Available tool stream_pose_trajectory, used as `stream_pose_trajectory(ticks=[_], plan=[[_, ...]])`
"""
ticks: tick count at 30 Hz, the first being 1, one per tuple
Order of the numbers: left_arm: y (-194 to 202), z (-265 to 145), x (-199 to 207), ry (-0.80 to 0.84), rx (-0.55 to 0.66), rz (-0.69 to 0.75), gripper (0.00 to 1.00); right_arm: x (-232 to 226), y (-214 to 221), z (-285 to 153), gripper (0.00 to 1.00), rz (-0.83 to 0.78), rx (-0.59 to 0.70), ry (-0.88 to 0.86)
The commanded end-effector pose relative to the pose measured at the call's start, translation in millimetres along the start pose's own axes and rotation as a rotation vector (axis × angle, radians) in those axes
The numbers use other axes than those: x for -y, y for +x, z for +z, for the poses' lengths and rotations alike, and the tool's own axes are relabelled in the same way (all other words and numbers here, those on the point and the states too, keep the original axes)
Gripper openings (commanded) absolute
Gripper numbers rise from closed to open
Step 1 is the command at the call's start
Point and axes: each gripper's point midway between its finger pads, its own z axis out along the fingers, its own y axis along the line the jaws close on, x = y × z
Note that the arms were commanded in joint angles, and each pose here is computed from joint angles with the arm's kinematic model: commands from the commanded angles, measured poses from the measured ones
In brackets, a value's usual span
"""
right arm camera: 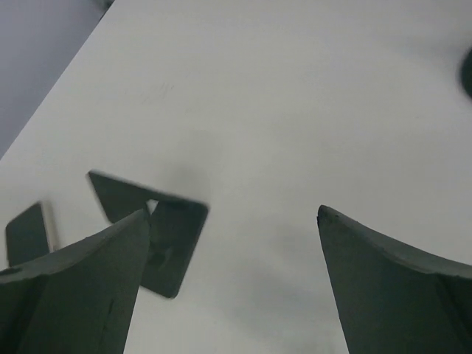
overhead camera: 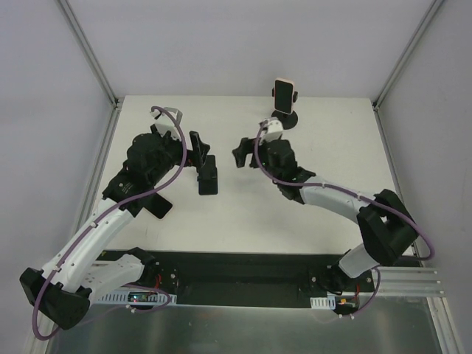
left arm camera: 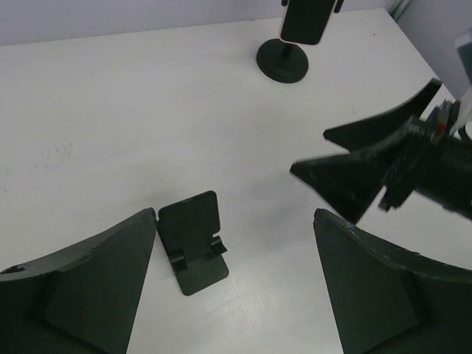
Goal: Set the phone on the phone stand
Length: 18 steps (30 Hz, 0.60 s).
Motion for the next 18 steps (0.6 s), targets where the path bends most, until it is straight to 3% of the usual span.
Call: stream_pose_trajectory(ticks=[1, 5, 9, 12, 18], plan=[[-14.5, -2.9, -25.2, -0.130, 0.076, 0.006, 0.86, -73.5, 34.9, -3.7, 0.96, -0.104, -0.116, -0.195], [-24.2, -20.2, -46.0, -0.245, 0.150, -0.028, 0.90, -110.9, 77.0, 4.6, 0.96, -0.022, -0.207, -0.268], [-36.3, -44.3, -75.4, -0.408, 0.263, -0.078, 0.95, -117.9, 99.4, 16.1, 0.96, -0.040, -0.219, -0.060], [-39.0, -60.2, -93.0, -0.507, 0.320, -0.095, 0.99, -144.0, 120.0, 23.7, 0.96, -0.090, -0.251, -0.058], [-46.5, -78.1, -104.9, -0.568, 0.401, -0.120, 0.99, -145.1, 114.4, 33.3, 0.96, -0.153, -0.231, 0.136]])
